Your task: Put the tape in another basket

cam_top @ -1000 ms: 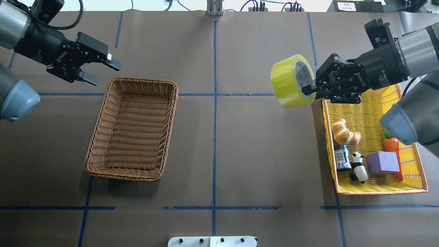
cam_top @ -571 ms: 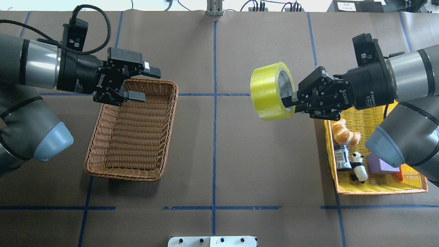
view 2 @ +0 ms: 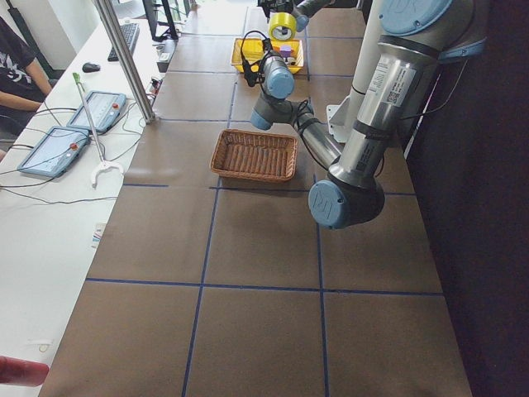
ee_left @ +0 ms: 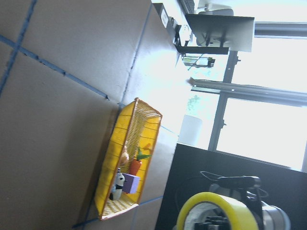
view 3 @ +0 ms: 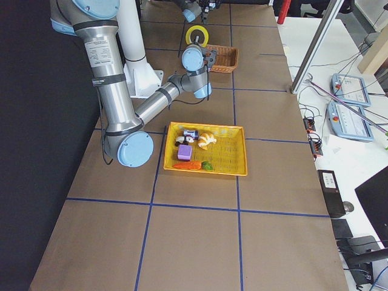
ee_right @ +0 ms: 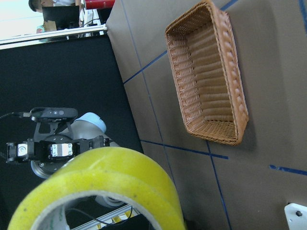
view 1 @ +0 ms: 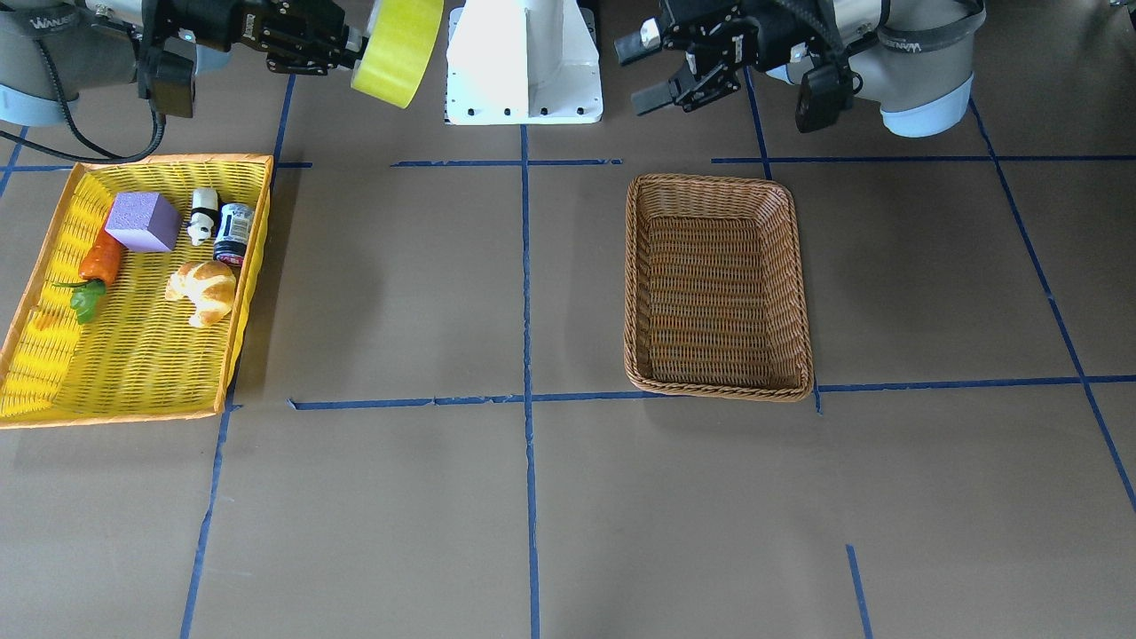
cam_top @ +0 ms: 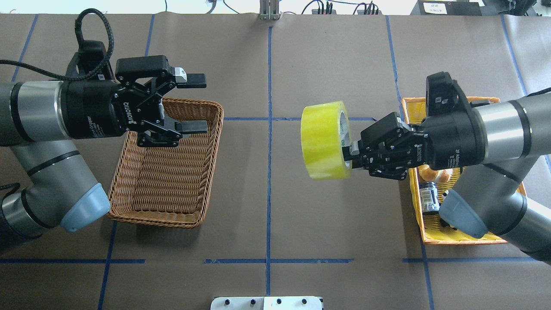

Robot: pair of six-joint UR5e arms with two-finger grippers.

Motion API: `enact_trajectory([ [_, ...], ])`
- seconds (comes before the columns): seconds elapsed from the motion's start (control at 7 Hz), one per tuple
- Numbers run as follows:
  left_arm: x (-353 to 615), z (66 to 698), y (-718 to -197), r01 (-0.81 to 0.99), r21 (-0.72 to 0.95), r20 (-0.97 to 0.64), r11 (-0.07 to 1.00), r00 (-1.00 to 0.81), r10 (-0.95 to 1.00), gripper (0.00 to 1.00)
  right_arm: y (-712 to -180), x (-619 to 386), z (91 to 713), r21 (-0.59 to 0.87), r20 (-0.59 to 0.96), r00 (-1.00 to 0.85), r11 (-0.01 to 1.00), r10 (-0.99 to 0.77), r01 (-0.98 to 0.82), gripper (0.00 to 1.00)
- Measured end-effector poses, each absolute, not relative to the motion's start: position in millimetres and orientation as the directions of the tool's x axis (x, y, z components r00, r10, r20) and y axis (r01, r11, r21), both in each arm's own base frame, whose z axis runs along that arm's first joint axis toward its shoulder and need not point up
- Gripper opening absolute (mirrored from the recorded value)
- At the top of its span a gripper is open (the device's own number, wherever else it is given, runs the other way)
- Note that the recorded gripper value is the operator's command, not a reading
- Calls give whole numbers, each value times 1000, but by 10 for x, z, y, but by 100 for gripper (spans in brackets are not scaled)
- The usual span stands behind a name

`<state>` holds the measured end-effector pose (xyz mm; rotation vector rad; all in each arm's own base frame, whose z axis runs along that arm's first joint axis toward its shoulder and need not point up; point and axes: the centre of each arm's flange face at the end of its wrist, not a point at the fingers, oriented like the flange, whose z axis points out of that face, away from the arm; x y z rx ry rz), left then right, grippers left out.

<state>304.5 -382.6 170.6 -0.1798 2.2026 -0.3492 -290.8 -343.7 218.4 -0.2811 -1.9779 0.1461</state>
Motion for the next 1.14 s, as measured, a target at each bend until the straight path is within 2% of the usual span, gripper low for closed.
enact_trajectory([
  [0.43,3223,1567,-3579,-45,-316,-649,948,-718,-251,100,-3210,-3176,2153,-252,816,-489,951,308,179,0],
  [1.14,3439,1421,-3346,-102,-313,-581,944,-766,-275,100,-3209,-3353,2052,-260,786,-525,945,326,197,0],
])
